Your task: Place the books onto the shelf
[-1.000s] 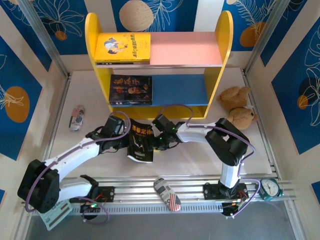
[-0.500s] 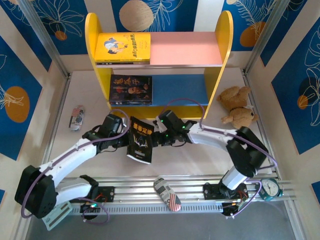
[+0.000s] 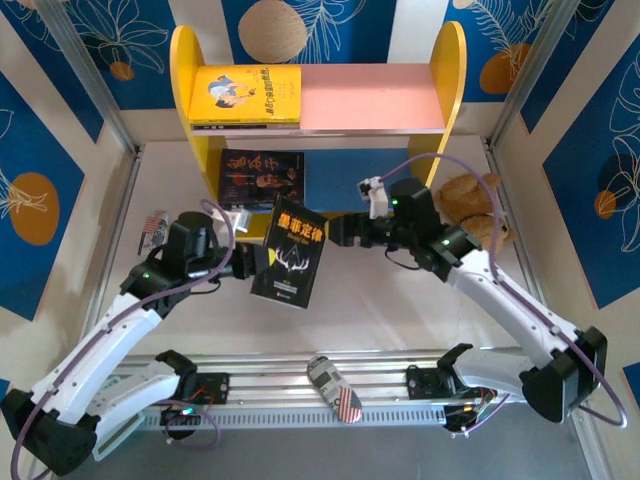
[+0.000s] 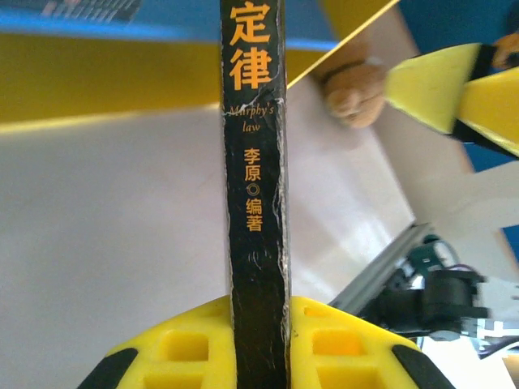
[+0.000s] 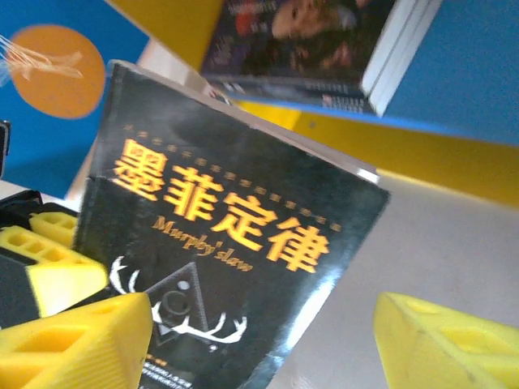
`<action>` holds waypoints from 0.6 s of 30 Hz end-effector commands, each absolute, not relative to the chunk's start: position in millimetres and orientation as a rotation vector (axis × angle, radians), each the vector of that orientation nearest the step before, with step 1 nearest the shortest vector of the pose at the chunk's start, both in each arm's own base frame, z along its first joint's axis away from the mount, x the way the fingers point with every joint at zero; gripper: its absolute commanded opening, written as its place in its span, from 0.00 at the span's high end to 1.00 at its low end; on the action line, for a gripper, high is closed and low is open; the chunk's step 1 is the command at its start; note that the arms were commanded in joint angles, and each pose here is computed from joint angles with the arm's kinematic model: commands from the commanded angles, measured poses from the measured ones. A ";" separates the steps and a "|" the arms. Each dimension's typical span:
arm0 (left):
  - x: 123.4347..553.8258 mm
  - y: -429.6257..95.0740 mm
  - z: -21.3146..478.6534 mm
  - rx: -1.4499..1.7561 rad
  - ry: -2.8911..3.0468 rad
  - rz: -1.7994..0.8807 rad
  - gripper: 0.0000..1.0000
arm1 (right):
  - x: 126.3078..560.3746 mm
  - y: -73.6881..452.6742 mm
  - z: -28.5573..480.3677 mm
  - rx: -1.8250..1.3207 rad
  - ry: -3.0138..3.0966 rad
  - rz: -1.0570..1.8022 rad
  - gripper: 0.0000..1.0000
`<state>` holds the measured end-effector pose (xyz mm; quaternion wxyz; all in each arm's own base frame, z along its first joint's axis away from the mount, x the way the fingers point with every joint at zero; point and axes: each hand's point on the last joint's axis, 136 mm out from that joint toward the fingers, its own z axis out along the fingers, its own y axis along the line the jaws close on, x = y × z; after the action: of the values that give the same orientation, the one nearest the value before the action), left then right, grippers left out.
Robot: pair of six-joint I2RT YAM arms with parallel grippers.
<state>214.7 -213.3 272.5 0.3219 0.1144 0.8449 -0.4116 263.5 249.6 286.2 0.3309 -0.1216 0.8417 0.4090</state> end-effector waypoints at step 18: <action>277.0 -186.0 633.0 0.166 1.240 -0.903 1.00 | 292.2 213.1 505.8 -0.236 1.676 1.242 0.19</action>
<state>273.9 -207.9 571.4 0.6290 0.1194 0.6446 -0.4178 294.1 211.9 468.7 0.4783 -0.0982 0.7309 0.4769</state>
